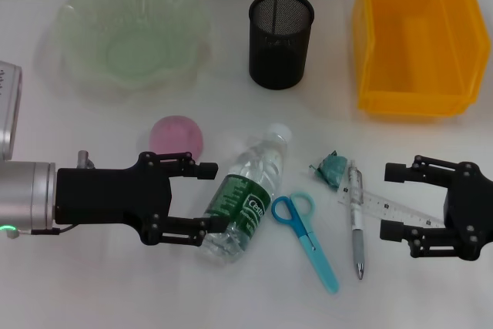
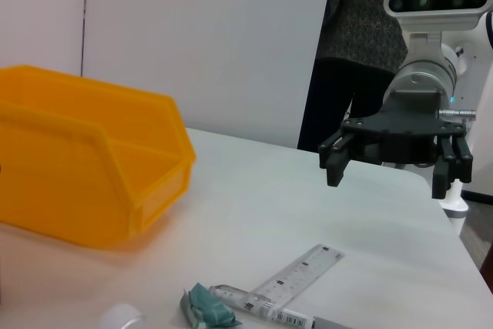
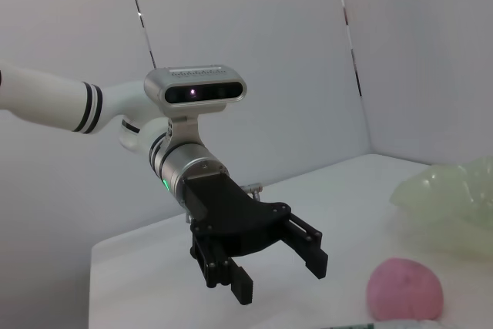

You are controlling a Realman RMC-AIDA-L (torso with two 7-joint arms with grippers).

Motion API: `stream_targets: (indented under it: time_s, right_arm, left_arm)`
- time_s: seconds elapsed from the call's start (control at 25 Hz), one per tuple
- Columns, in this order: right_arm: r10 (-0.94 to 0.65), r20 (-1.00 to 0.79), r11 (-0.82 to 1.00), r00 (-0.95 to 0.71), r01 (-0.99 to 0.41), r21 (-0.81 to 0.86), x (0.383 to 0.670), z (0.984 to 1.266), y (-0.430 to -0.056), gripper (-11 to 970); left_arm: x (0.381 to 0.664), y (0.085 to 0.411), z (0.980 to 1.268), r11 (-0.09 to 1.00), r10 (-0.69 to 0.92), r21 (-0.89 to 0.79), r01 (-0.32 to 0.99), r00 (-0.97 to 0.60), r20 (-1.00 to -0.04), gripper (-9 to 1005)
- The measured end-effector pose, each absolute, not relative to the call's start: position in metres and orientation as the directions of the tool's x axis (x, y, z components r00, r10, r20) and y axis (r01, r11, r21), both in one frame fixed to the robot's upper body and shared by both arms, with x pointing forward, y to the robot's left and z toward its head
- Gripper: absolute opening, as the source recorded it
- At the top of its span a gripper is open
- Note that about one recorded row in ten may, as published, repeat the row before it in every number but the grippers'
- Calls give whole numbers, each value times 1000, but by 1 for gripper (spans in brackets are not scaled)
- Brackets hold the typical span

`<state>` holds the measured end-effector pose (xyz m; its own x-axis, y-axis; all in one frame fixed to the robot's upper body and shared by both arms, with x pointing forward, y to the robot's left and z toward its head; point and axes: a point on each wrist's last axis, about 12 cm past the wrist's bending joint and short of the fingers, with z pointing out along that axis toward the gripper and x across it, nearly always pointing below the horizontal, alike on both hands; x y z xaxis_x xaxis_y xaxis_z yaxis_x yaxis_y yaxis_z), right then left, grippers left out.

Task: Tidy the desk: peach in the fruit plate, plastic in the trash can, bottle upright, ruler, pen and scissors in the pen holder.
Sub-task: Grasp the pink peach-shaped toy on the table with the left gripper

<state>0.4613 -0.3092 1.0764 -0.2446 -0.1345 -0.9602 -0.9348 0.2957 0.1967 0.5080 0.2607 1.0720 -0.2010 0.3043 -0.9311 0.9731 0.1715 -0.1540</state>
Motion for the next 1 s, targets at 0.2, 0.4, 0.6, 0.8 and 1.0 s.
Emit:
stream_targets:
  time_s: [0.2, 0.4, 0.6, 0.8, 1.0]
  right_arm:
    - [-138, -961, 293, -241, -936, 193, 465, 1076, -305, 838]
    - [-155, -956, 310, -249, -931, 192, 470, 1073, -302, 838]
    - [-153, -955, 304, -253, -932, 198, 471, 1072, -300, 837]
    - [-153, -955, 305, -253, -932, 198, 471, 1072, -300, 837]
    - [-155, -955, 304, -254, -932, 198, 471, 1072, -300, 837]
  left_arm:
    - [507, 261, 1071, 175, 306, -158, 972, -206, -929, 791]
    - [507, 262, 1071, 177, 302, -160, 971, -208, -930, 786]
    - [507, 262, 1071, 178, 301, -162, 971, -210, -930, 780]
    - [506, 262, 1071, 177, 297, -164, 970, -211, -931, 774]
    - [506, 262, 1071, 178, 296, -164, 970, -211, -932, 769]
